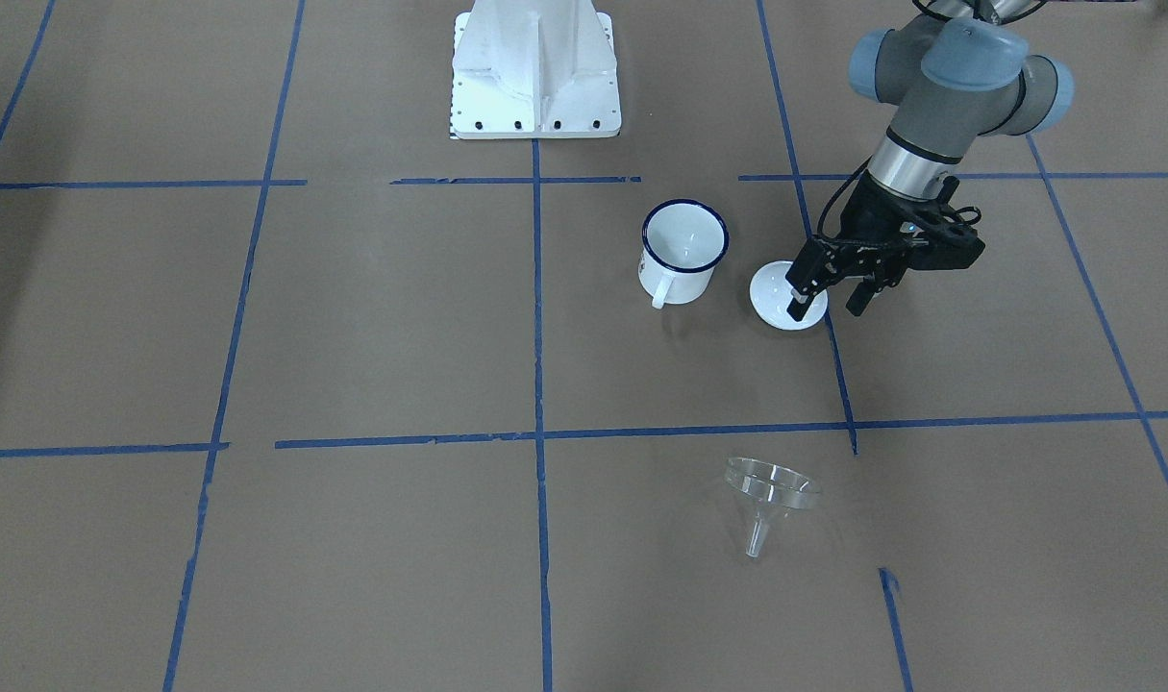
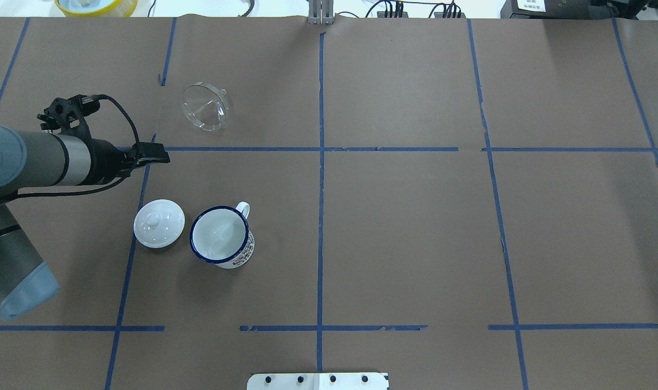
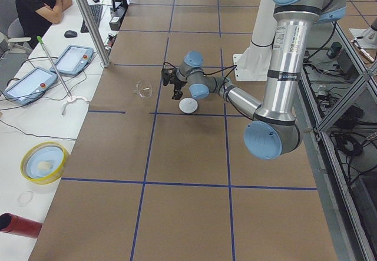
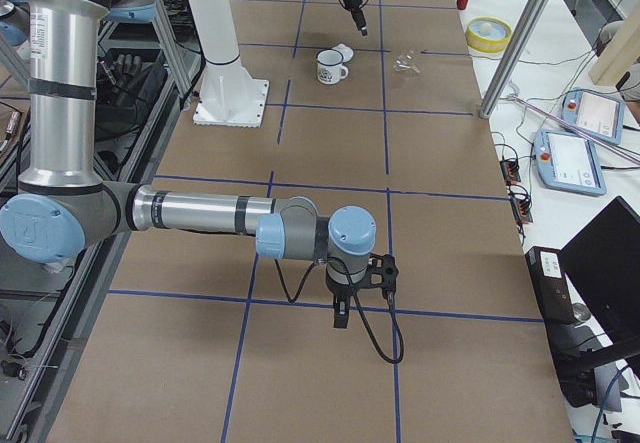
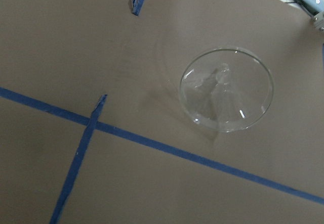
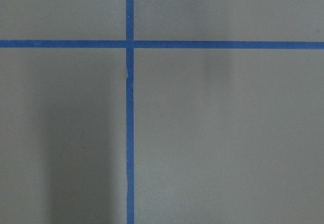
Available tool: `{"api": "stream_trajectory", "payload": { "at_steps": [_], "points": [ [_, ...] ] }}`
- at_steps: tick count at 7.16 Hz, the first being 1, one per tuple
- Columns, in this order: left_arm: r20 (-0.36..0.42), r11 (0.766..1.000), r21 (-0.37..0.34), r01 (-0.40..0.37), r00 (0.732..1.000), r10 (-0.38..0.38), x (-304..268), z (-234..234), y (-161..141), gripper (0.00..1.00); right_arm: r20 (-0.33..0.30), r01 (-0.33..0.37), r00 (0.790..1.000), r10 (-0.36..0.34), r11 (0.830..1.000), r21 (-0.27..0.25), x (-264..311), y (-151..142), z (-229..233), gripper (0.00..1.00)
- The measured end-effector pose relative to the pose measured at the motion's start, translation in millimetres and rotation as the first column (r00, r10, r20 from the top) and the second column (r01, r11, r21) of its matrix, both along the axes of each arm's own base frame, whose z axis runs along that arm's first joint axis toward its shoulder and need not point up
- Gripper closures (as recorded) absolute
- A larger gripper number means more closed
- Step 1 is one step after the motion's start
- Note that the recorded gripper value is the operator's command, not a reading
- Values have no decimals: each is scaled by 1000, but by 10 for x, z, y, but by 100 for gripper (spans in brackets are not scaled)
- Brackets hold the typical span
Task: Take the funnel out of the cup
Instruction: 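Move the left gripper down onto the white lid beside the mug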
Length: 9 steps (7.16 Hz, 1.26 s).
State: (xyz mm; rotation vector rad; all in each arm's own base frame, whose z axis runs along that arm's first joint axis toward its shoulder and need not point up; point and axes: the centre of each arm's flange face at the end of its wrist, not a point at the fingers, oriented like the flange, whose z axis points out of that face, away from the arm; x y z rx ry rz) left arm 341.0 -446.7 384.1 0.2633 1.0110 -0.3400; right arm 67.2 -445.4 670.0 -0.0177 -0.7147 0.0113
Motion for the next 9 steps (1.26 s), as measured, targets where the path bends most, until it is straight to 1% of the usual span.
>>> {"api": "stream_trajectory", "payload": {
  "at_steps": [2, 3, 6, 9],
  "points": [
    [122, 994, 7, -106, 987, 104, 61, 47, 10, 0, 0, 0, 1000, 0, 1000, 0, 0, 0, 0, 0],
    [155, 991, 11, -133, 979, 130, 80, 70, 7, 0, 0, 0, 1000, 0, 1000, 0, 0, 0, 0, 0],
    [180, 985, 5, -174, 969, 171, 215, 148, 63, 0, 0, 0, 1000, 0, 1000, 0, 0, 0, 0, 0],
    [190, 974, -10, -225, 956, 223, 463, 210, 238, 0, 0, 0, 1000, 0, 1000, 0, 0, 0, 0, 0]
  ]
}}
